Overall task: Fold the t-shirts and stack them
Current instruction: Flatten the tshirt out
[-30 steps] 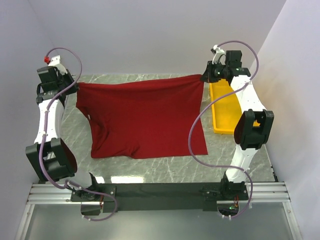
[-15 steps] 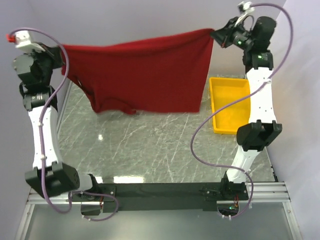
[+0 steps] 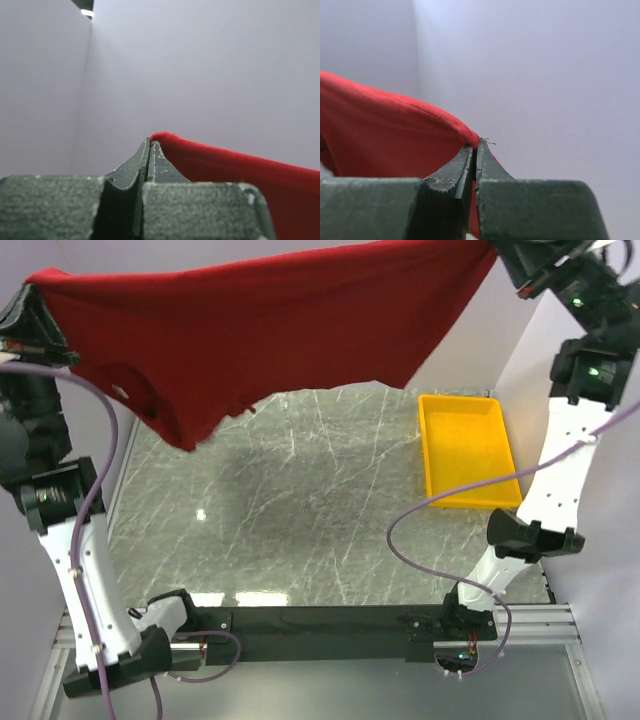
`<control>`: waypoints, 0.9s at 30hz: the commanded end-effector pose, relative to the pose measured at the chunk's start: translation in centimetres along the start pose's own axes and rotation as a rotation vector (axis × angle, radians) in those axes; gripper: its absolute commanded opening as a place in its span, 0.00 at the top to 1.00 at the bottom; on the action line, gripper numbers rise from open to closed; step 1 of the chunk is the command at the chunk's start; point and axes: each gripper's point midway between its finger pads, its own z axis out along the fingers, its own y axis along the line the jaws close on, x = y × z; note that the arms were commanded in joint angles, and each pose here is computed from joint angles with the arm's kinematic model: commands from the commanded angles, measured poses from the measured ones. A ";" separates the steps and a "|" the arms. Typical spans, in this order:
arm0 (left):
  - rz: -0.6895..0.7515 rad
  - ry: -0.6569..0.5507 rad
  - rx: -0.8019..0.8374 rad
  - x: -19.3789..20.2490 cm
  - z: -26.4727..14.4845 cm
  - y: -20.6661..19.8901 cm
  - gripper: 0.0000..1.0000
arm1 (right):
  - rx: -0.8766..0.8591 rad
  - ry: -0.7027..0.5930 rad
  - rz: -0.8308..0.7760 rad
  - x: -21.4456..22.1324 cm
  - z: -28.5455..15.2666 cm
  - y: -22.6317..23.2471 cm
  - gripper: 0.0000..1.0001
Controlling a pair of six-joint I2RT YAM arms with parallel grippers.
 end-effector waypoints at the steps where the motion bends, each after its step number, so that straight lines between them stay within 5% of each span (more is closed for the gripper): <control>1: 0.016 -0.135 -0.057 -5.2 -1.2 -0.1 0.99 | -0.079 -0.103 -0.066 -6.2 -1.7 5.1 1.00; 5: 0.027 -0.133 -0.105 -5.4 -2.4 0.6 0.99 | -0.085 -0.074 -0.038 -5.9 -2.2 5.9 1.00; 10: 0.002 -0.008 -0.159 -0.5 -2.1 2.6 0.99 | -0.012 0.053 0.050 1.0 -2.4 3.0 1.00; 15: -0.070 0.241 -0.155 11.2 -2.7 5.0 0.99 | 0.032 0.212 0.110 10.8 -2.9 1.8 1.00; 21: -0.191 0.586 -0.162 28.0 -7.5 8.0 0.99 | 0.117 0.434 0.312 28.9 -4.6 -1.3 1.00; 27: -0.246 0.850 -0.217 42.6 -12.1 10.4 0.99 | 0.221 0.627 0.337 44.4 -6.0 -4.9 1.00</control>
